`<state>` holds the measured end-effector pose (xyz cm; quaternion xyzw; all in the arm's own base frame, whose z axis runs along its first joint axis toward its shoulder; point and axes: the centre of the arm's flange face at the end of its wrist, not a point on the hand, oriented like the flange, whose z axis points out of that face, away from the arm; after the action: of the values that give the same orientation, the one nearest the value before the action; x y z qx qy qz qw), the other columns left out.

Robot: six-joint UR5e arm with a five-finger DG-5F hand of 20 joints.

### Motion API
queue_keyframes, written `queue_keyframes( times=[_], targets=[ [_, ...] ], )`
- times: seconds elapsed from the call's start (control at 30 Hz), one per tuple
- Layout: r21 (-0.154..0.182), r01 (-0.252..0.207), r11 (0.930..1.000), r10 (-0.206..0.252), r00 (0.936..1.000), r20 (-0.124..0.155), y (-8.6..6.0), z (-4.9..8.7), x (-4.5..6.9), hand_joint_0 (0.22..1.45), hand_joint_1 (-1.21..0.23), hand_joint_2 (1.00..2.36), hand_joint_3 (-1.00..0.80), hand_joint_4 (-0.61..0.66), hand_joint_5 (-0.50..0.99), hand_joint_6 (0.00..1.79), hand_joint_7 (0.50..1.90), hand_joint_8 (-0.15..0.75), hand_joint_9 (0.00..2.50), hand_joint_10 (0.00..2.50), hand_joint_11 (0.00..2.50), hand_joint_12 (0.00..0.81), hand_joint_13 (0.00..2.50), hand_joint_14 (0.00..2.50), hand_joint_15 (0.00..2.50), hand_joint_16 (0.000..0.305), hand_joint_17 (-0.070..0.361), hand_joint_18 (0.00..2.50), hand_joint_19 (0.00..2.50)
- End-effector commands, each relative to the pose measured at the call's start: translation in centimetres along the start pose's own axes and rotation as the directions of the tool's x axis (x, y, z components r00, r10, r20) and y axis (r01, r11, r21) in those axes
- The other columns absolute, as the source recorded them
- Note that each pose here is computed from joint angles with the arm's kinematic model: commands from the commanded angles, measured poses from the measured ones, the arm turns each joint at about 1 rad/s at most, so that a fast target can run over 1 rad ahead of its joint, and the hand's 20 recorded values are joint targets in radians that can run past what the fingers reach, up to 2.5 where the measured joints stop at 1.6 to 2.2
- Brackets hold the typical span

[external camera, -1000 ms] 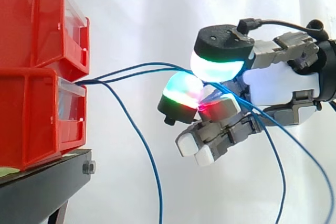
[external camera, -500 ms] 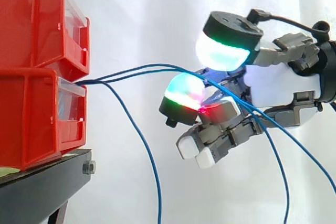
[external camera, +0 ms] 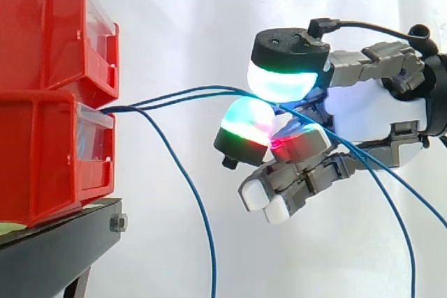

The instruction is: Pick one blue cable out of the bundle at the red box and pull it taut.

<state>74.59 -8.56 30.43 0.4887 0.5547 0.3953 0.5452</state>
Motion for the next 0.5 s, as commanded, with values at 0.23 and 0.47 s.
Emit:
queue_keyframes(
  times=[0.23, 0.47],
  targets=[
    [-0.001, 0.000, 1.0000, 0.000, 1.0000, 0.001, 0.06, -0.03, -0.12, 0.70, -0.99, 1.02, -0.19, 0.01, -0.13, 0.90, 1.15, 0.322, 1.07, 0.01, 1.28, 0.364, 0.69, 0.02, 0.46, 0.053, 0.120, 0.64, 0.31],
    [-0.001, 0.000, 1.0000, 0.000, 1.0000, 0.001, -0.01, 0.02, 0.00, 0.74, -1.01, 1.01, -0.32, -0.04, -0.14, 0.91, 1.09, 0.299, 1.03, 0.01, 1.25, 0.360, 0.66, 0.02, 0.43, 0.053, 0.119, 0.62, 0.29]
  ],
)
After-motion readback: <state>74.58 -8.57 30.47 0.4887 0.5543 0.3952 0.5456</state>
